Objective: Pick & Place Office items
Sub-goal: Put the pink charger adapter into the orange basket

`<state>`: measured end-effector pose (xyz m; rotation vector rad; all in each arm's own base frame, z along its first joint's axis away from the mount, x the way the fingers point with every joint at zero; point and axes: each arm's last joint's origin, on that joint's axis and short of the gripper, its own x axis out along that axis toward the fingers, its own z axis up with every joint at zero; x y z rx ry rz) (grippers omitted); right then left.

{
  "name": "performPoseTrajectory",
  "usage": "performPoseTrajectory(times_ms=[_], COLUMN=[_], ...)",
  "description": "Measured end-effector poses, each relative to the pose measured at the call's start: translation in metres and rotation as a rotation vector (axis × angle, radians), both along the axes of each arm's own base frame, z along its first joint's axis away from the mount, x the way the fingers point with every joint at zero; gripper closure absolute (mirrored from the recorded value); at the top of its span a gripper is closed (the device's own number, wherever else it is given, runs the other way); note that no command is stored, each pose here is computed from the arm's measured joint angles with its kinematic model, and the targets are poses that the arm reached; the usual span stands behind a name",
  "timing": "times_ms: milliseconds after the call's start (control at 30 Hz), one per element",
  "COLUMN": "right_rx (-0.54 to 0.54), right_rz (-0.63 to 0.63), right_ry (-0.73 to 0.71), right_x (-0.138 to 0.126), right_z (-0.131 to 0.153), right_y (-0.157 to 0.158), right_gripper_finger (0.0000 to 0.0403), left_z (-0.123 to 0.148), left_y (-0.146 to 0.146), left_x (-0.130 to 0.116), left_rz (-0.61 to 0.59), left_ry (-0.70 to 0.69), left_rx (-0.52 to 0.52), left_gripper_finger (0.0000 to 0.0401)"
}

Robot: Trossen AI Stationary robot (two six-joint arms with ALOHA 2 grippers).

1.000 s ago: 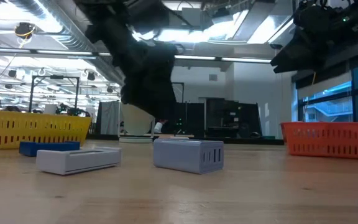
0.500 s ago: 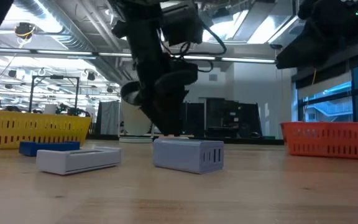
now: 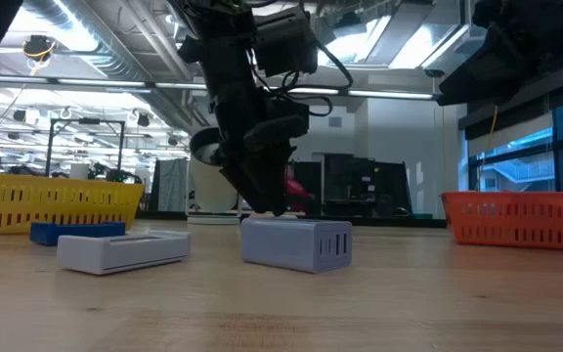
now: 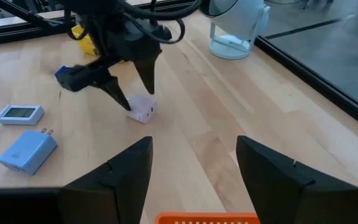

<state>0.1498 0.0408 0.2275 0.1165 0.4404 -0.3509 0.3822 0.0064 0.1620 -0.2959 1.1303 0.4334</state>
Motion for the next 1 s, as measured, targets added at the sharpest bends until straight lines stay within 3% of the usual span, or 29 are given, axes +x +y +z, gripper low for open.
performPoseTrajectory(times_ms=[333, 600, 733, 867, 1000], right_rx=[0.005, 0.006, 0.006, -0.012, -0.018], right_rz=[-0.001, 0.001, 0.002, 0.024, 0.08], right_ry=[-0.007, -0.007, -0.006, 0.004, 0.023], right_x=[0.0, 0.0, 0.0, 0.0, 0.001], right_z=[0.0, 0.0, 0.0, 0.0, 0.0], right_y=[0.0, 0.0, 0.0, 0.001, 0.002], right_gripper_finger=[0.017, 0.017, 0.017, 0.017, 0.017], left_z=[-0.026, -0.025, -0.024, -0.021, -0.013], left_y=[-0.001, -0.002, -0.003, -0.003, -0.004], left_x=[0.007, 0.007, 0.007, 0.007, 0.006], left_rz=[-0.032, -0.094, -0.122, -0.155, -0.179], left_ry=[0.044, 0.044, 0.043, 0.041, 0.015], left_rx=[-0.043, -0.014, -0.017, -0.072, -0.128], left_gripper_finger=[0.0152, 0.0156, 0.0178, 0.0207, 0.0207])
